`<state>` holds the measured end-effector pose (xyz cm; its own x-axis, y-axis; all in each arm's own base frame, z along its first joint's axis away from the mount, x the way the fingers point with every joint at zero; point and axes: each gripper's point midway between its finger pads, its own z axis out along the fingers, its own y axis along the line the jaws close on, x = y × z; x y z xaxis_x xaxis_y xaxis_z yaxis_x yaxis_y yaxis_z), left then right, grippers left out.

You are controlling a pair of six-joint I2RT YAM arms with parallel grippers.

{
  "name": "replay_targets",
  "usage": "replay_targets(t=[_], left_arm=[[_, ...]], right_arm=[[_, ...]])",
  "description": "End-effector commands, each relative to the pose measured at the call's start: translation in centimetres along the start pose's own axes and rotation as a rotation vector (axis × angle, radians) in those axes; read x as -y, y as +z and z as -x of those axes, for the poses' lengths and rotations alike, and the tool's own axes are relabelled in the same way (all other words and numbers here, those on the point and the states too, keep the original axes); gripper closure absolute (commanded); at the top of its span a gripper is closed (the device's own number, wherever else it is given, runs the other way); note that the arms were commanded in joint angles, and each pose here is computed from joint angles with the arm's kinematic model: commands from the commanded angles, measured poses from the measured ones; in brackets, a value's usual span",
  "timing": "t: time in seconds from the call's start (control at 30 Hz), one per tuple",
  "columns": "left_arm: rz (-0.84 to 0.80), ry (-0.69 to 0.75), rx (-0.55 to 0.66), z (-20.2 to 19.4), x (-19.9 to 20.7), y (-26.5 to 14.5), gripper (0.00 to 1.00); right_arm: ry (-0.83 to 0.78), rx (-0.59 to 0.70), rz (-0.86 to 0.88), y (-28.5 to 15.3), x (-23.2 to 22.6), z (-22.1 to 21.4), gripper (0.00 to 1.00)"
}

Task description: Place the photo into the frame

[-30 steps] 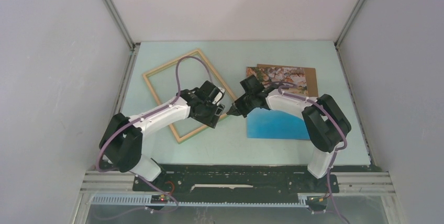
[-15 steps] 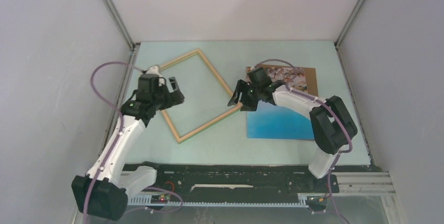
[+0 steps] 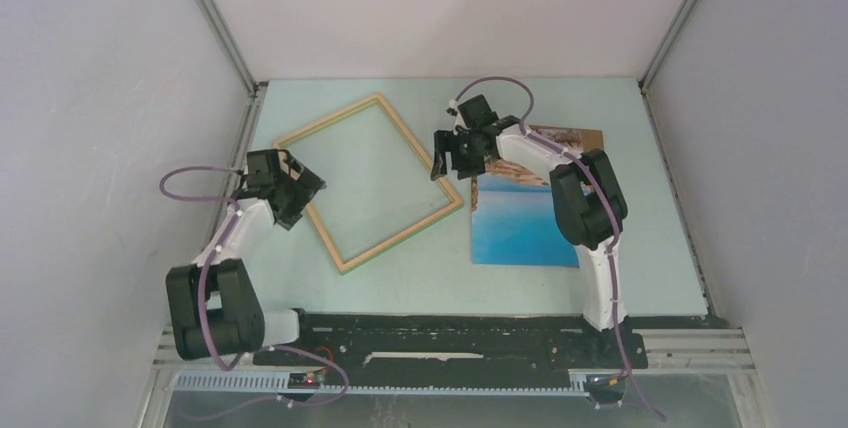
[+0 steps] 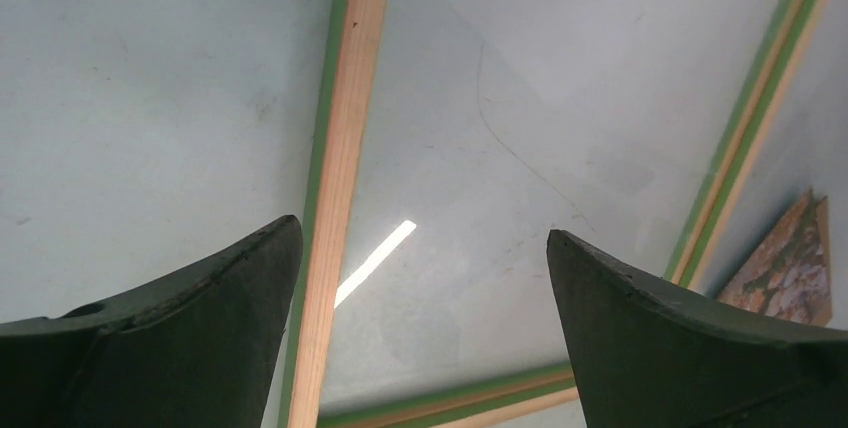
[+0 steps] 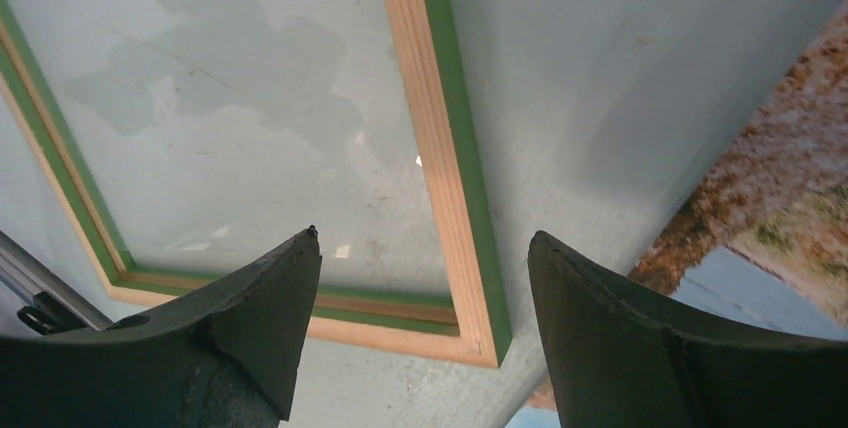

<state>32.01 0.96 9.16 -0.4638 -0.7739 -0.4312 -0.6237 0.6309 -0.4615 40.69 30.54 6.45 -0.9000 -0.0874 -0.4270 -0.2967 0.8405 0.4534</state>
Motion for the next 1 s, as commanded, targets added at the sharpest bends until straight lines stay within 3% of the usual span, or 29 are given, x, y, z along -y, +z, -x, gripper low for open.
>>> replay_targets(t=[0.0,0.17,0.27,0.4,0.5,0.57,0.73,0.97], left_arm=[[-0.018,-0.020,0.005,1.5,1.3,1.8,0.00],[0.006,0.086,-0.094,-0.4,1.2,2.9,0.02],[0.037,0.261,-0.036,-1.1,1.2,1.5,0.01],[-0.094,0.491,0.015,-3.8,3.9,-1.3,0.01],[-0.307,0.699,-0.118,-9.2,7.6,-2.8,0.04],[-0.360,0.842,-0.209,-12.5,8.8,-3.4,0.06],[-0.258,1.133,-0.329,-17.1,9.5,-2.7,0.16],[-0.142,1.291,-0.355,-20.0,10.4,-1.1,0.21]], right_arm=[[-0.050,-0.047,0.045,1.1,-0.5,-0.1,0.18],[-0.024,-0.096,0.020,2.1,-0.4,-2.5,0.25],[0.024,-0.084,-0.066,0.4,0.9,-2.9,0.24],[0.095,-0.048,-0.091,-3.4,1.6,-2.5,0.19],[0.148,-0.025,-0.010,-6.0,1.4,-3.1,0.17],[0.199,-0.025,0.050,-7.2,1.6,-3.7,0.17],[0.290,-0.020,0.117,-8.8,2.9,-5.5,0.19],[0.320,-0.005,0.123,-10.2,3.5,-7.2,0.20]])
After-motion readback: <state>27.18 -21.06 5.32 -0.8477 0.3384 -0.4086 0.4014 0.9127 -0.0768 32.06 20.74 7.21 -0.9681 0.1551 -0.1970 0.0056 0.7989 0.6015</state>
